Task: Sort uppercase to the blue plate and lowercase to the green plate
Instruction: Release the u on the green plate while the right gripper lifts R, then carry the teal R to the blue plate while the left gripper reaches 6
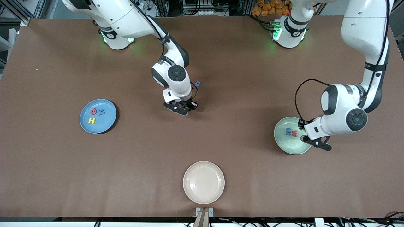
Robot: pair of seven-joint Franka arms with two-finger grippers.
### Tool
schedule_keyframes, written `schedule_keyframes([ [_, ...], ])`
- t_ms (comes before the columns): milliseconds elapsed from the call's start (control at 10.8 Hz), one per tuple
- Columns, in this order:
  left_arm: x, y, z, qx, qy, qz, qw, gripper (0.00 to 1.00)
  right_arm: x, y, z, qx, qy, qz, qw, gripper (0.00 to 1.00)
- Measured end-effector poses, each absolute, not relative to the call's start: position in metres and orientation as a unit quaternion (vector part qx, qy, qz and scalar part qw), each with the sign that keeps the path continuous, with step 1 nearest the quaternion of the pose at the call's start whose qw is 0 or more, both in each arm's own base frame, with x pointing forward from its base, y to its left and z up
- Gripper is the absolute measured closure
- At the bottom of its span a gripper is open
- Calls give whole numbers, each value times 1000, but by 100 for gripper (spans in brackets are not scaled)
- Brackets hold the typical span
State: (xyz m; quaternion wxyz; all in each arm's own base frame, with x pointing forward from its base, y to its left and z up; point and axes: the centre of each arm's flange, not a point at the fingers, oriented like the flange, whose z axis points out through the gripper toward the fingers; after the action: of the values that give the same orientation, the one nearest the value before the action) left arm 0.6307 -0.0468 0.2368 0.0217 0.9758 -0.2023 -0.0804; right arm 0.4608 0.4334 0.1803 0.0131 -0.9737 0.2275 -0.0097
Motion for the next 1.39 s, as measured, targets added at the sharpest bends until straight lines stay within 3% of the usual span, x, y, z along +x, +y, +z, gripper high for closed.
schedule_keyframes([
  [185, 632, -54, 230, 975, -207, -75, 21, 65, 463, 432, 181, -974, 226, -11, 12, 63],
  [371, 638, -64, 240, 977, -204, -62, 19, 44, 476, 418, 183, -978, 210, -8, 2, 63],
  [556, 647, -82, 263, 982, -182, -42, 16, 15, 495, 398, 190, -982, 188, 0, -15, 63],
  [741, 647, -92, 295, 983, -180, -33, 16, 0, 510, 379, 200, -987, 160, 6, -26, 63],
  [1390, 618, -164, 415, 989, -142, -31, 14, 0, 575, 242, 232, -997, -2, 56, -60, 63],
])
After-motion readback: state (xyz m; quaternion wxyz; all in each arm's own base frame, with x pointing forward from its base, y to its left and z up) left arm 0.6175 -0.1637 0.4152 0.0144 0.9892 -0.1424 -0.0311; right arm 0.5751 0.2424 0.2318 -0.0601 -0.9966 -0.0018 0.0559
